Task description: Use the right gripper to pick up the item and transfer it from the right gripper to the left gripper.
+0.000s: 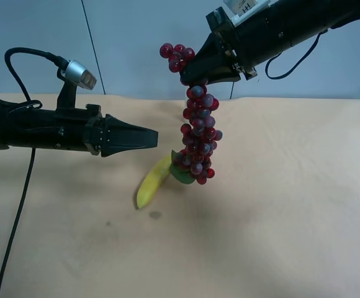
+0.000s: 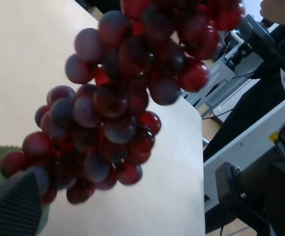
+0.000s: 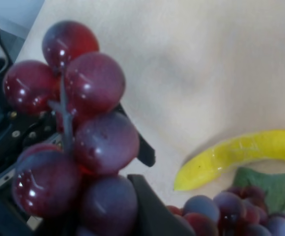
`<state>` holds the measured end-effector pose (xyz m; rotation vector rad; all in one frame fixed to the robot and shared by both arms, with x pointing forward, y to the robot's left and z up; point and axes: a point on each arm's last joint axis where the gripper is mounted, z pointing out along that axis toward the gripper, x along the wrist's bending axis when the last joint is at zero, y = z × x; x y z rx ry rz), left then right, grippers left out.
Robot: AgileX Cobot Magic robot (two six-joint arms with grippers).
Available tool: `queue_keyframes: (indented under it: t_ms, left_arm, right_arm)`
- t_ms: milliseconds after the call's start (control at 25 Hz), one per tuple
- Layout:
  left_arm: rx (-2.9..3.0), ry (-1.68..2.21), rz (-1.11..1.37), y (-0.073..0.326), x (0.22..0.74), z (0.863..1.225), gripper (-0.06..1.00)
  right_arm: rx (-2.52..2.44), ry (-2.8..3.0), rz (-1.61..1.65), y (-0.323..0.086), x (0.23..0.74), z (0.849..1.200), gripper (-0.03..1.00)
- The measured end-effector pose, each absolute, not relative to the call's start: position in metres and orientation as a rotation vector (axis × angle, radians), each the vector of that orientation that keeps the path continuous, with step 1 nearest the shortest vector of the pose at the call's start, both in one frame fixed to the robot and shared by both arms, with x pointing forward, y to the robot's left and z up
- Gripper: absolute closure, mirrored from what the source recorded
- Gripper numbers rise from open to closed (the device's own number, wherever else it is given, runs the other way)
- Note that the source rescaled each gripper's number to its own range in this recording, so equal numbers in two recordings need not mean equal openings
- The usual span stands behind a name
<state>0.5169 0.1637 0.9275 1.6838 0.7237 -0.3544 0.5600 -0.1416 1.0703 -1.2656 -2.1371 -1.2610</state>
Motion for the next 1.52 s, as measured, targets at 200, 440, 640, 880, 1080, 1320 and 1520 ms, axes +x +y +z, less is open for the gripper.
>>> queue_keyframes:
  t_ms: [200, 440, 640, 880, 1080, 1320, 1520]
  left_arm:
    - [1.716, 0.701, -0.389, 0.145, 0.522, 0.920, 0.04]
    - [1.764, 0.663, -0.413, 0.112, 0.535, 0.915, 0.04]
    - [1.767, 0.647, -0.395, 0.103, 0.545, 0.919, 0.04]
    - [1.739, 0.610, -0.378, 0.098, 0.556, 0.931, 0.04]
    - [1.732, 0.607, -0.384, 0.097, 0.556, 0.933, 0.04]
    - [1.729, 0.596, -0.374, 0.096, 0.559, 0.936, 0.04]
    - [1.735, 0.601, -0.357, 0.096, 0.561, 0.937, 0.04]
  right_arm:
    - [-1.265, -2.137, -1.262, -0.142, 0.560, 1.070, 0.96]
    - [-1.267, -2.134, -1.266, -0.141, 0.560, 1.071, 0.96]
    - [-1.267, -2.129, -1.269, -0.141, 0.560, 1.071, 0.96]
    - [-1.280, -2.132, -1.280, -0.142, 0.562, 1.071, 0.96]
    - [-1.308, -2.138, -1.301, -0.142, 0.564, 1.071, 0.96]
    - [-1.338, -2.110, -1.342, -0.142, 0.567, 1.072, 0.96]
    - [-1.343, -2.090, -1.356, -0.141, 0.568, 1.074, 0.96]
